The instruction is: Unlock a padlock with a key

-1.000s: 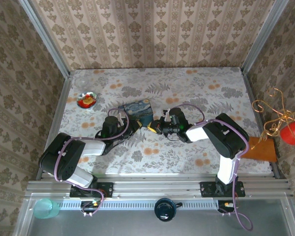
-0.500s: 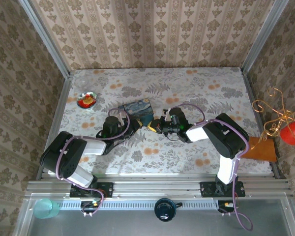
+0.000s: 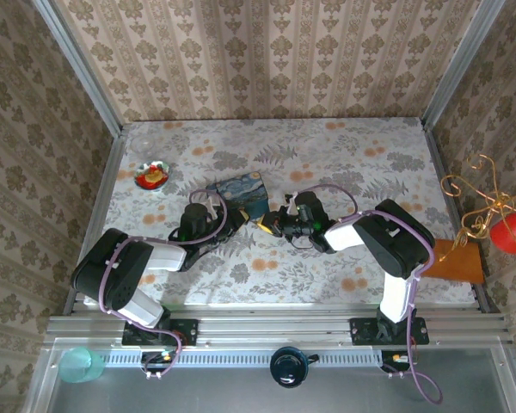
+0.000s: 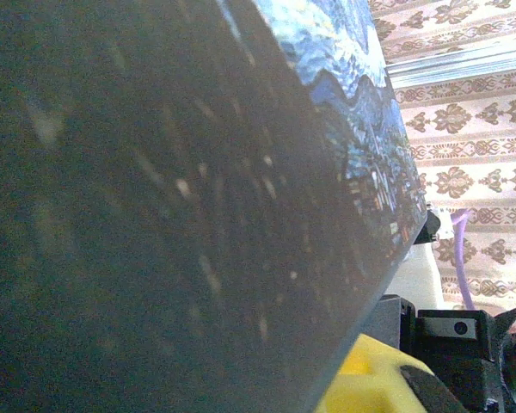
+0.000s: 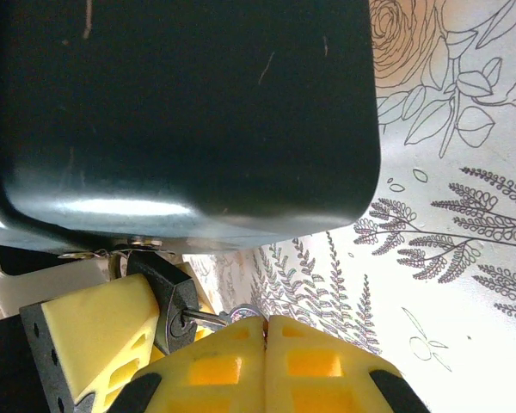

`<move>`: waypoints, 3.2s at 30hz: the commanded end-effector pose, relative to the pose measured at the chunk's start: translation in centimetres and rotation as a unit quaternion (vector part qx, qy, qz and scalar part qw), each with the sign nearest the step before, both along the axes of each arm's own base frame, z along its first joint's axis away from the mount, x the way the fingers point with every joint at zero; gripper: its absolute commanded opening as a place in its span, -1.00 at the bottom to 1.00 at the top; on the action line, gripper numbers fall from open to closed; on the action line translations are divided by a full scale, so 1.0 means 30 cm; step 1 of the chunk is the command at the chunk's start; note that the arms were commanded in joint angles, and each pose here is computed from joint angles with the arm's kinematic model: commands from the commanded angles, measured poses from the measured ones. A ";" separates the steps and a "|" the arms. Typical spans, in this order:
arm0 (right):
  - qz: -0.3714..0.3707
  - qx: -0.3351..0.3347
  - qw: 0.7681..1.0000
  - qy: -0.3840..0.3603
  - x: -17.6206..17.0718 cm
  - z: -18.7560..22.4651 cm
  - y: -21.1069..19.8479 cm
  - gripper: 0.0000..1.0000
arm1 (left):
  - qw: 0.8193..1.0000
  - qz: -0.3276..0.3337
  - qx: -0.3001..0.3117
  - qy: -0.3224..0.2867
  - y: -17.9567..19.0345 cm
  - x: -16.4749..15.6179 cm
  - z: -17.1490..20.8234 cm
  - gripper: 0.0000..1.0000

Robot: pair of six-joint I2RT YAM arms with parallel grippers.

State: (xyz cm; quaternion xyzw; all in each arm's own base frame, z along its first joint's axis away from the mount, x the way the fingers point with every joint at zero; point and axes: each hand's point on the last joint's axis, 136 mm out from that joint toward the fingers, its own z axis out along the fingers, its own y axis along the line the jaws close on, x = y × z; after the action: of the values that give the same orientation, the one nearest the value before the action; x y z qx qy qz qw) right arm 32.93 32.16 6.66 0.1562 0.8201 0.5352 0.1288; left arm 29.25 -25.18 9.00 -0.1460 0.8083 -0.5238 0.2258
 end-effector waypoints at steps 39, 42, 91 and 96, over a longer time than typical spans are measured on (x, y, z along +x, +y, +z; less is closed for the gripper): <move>0.024 0.043 0.997 -0.062 -0.008 0.135 0.080 -1.00 | 1.000 -0.025 -0.003 0.003 -0.060 0.001 0.008 -0.98; 0.025 0.044 0.996 -0.066 -0.005 0.145 0.083 -1.00 | 1.000 -0.026 -0.002 0.005 -0.063 -0.002 0.003 -0.98; 0.199 -0.314 0.710 -0.598 -0.182 0.183 0.033 -0.08 | 0.998 -0.017 0.057 0.022 0.019 -0.015 0.045 -1.00; 0.214 -0.325 0.694 -0.606 -0.164 0.141 0.064 -0.08 | 0.998 -0.028 0.054 0.018 0.007 -0.027 0.057 -1.00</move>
State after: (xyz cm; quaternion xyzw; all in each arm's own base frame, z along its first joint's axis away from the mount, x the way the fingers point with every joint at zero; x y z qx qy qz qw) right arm 27.34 33.02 10.20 -0.4105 0.7261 0.2434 0.4950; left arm 28.54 -24.18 8.63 -0.1452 0.8591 -0.4530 0.1891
